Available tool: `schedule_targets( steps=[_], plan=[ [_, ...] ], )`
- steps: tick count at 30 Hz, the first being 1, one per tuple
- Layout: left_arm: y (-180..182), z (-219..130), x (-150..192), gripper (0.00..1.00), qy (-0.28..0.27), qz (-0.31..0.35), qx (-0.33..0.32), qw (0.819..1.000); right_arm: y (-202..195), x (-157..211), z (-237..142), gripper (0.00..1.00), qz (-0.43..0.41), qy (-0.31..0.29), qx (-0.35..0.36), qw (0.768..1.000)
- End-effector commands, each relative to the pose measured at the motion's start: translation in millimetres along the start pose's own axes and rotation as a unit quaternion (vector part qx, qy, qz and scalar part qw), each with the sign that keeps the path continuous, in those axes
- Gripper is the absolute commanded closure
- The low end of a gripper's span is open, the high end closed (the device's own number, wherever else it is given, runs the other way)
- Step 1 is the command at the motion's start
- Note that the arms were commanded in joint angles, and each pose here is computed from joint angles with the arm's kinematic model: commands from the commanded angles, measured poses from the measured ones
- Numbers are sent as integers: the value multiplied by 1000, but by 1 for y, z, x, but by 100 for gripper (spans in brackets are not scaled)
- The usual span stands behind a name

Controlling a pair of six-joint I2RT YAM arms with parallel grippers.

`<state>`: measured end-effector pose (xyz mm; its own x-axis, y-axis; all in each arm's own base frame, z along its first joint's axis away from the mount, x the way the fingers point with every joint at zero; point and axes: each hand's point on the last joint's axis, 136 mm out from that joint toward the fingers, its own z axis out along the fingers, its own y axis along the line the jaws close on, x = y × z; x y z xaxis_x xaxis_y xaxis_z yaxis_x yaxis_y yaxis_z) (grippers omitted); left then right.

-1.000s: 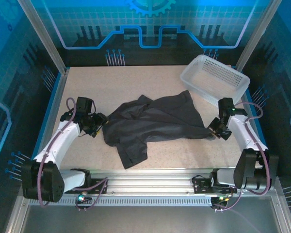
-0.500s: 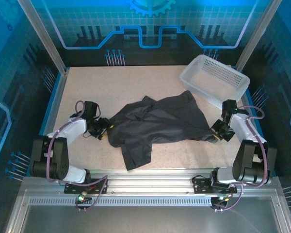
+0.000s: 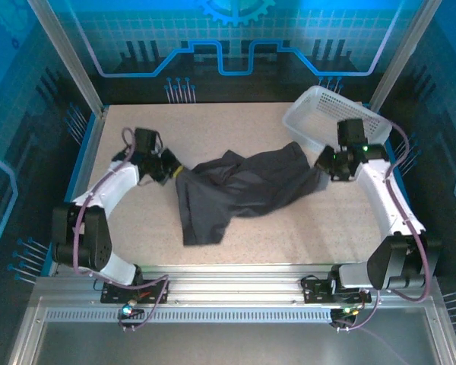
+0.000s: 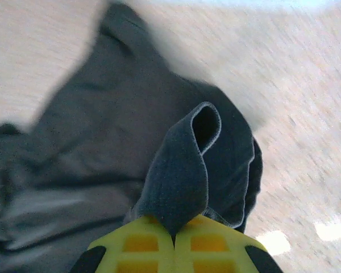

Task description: Fold and stack the t-shirts

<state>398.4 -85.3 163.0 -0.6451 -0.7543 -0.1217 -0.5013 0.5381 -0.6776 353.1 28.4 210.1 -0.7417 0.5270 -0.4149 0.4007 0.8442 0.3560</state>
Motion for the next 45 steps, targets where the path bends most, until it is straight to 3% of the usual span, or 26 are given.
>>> schedule_targets(
  steps=[1, 5, 9, 12, 16, 19, 22, 25, 27, 30, 33, 36, 39, 45],
  plan=[
    [-56, -59, -46, 100, -73, -27, 68, 995, 46, -40, -19, 100, -24, -36, -60, 997],
    [-114, -115, -97, 100, -119, -50, 152, 980, 102, -105, -57, 100, -25, -96, -156, 983],
    [-163, -187, -139, 100, -167, -56, 236, 956, 147, -155, -119, 100, -39, -173, -236, 955],
    [-178, -244, -151, 100, -217, -48, 263, 939, 157, -168, -155, 100, -38, -208, -262, 942],
    [-166, -284, -142, 100, -276, -39, 241, 930, 147, -153, -164, 100, -32, -214, -255, 942],
    [-112, -267, -126, 100, -293, -73, 165, 939, 120, -117, -137, 100, -13, -187, -220, 957],
    [-34, -216, -99, 100, -256, -126, 69, 956, 76, -56, -81, 100, 13, -119, -159, 980],
    [31, -151, -61, 95, -177, -144, -1, 974, 9, 18, -21, 100, 43, -37, -55, 997],
    [75, -102, -26, 80, -96, -175, -32, 979, -32, 64, 15, 98, 68, 21, -9, 997],
    [124, -64, 14, 57, -21, -203, -79, 976, -77, 110, 44, 60, 88, 94, 53, 990],
    [139, -68, 23, 46, -21, -182, -109, 977, -94, 118, 40, 42, 63, 107, 107, 986],
    [141, -79, 21, 43, -31, -155, -142, 977, -81, 99, 30, 40, 34, 74, 95, 992],
    [138, -75, 18, 43, -32, -159, -137, 977, -42, 78, 32, 42, -20, 51, 56, 997],
    [132, -60, 14, 49, -25, -156, -130, 979, 56, 63, 88, 53, -137, 82, 22, 987]
  ],
)
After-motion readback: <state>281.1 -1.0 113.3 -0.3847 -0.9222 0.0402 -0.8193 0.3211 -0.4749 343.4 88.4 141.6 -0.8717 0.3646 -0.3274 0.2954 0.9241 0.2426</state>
